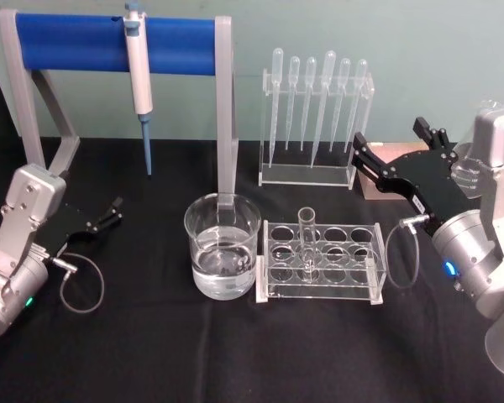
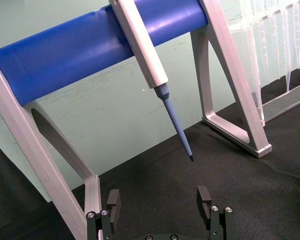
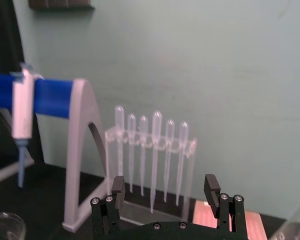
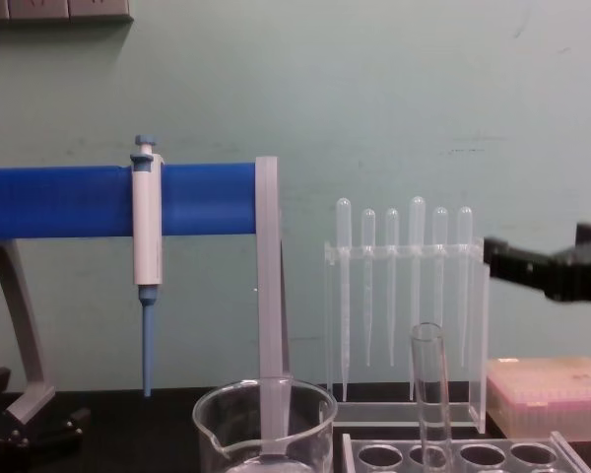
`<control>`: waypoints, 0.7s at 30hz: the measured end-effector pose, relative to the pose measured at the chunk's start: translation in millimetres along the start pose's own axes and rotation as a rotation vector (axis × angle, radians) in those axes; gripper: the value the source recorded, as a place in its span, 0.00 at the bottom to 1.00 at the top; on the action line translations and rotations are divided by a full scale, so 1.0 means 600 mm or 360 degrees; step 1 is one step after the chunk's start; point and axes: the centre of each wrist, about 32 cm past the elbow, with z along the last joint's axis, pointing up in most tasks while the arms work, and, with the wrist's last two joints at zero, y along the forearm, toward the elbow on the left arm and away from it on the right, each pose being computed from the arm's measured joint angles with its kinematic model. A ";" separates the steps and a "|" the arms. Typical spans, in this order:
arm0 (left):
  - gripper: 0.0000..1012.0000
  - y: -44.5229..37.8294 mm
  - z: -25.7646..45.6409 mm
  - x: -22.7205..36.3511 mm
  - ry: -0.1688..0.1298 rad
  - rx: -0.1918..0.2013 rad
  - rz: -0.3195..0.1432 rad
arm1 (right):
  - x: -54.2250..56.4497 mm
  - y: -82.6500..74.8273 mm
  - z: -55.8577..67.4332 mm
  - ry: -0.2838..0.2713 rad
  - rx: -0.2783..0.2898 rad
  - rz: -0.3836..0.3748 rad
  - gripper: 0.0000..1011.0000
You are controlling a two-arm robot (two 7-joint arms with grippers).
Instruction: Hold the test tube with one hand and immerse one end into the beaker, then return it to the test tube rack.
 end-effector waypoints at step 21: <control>0.99 0.000 0.000 0.0000 0.0000 0.0000 0.0000 | 0.003 0.012 -0.041 -0.0117 -0.0278 0.0067 0.99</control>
